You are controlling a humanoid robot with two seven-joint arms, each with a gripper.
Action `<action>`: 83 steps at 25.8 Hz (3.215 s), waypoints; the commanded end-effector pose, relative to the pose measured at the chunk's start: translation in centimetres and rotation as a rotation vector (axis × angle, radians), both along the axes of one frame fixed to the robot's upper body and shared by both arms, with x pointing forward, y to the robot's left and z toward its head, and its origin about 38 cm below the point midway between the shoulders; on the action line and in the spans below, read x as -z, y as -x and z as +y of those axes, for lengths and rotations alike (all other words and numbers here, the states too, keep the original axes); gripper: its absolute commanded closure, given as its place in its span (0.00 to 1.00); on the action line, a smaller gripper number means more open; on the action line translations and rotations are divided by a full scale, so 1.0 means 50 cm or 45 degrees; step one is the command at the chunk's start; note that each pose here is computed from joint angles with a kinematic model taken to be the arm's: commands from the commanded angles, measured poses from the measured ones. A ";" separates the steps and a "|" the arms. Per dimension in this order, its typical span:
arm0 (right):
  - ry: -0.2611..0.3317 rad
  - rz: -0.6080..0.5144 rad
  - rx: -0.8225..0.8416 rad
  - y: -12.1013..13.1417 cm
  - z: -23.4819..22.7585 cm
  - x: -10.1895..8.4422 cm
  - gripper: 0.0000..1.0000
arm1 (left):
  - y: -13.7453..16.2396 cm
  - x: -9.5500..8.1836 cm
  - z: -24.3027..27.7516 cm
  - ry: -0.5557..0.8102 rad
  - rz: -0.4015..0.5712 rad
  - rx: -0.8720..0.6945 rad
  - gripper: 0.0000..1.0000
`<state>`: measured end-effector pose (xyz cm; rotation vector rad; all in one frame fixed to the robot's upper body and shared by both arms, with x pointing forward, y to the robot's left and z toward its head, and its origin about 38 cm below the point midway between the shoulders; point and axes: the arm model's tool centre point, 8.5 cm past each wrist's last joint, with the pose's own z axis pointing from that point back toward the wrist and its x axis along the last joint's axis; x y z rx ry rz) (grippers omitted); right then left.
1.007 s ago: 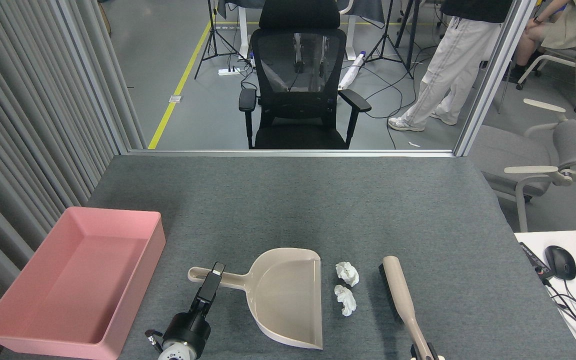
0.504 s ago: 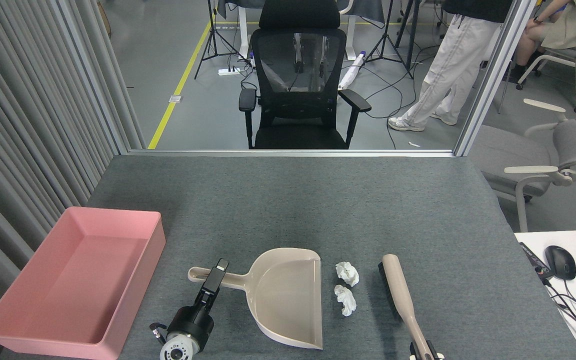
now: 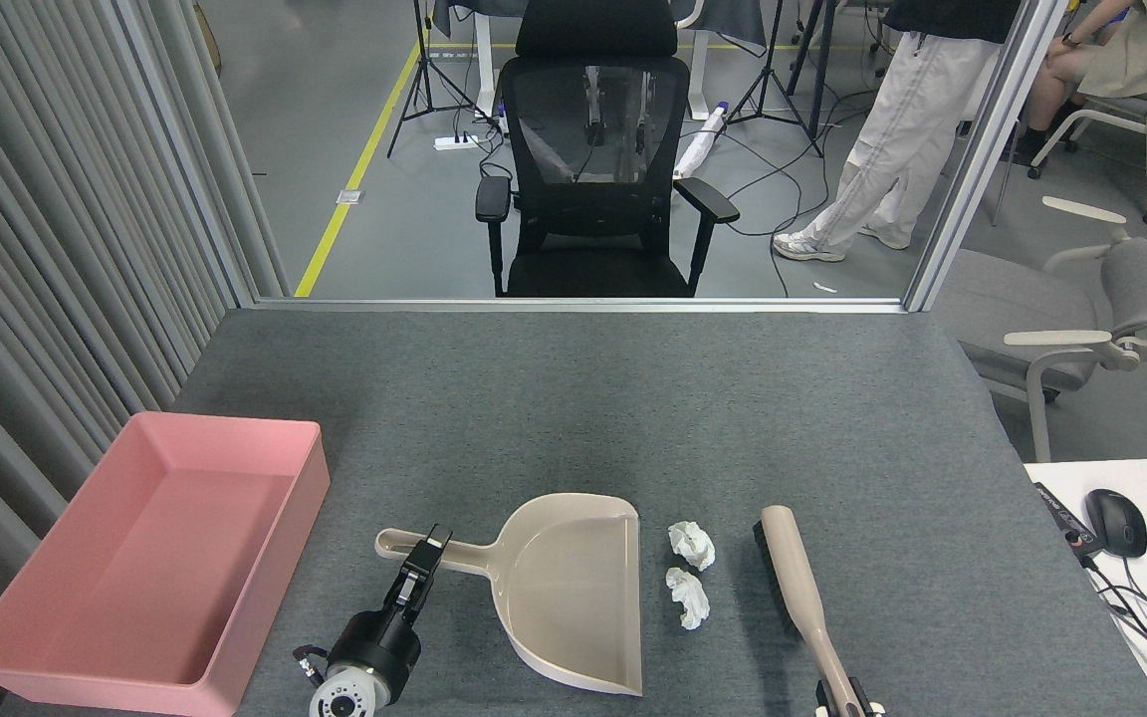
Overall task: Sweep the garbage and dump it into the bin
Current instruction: 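Grasp the beige dustpan handle with the left gripper, then sweep the white paper balls into the dustpan with the right-held brush, then lift the dustpan with the left gripper over the pink bin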
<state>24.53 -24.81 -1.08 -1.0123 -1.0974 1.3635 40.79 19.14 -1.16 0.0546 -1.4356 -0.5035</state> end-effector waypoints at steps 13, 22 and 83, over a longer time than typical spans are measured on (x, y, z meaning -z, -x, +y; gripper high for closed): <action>-0.008 -0.001 -0.001 0.000 0.006 0.000 0.96 | 0.006 0.000 0.015 0.026 -0.072 0.008 0.86; -0.010 -0.010 -0.011 -0.018 0.012 -0.001 0.97 | 0.017 0.015 0.009 0.021 -0.088 0.030 0.86; -0.177 -0.066 0.064 0.043 -0.020 0.004 1.00 | -0.048 -0.170 0.108 0.121 -0.156 -0.080 0.90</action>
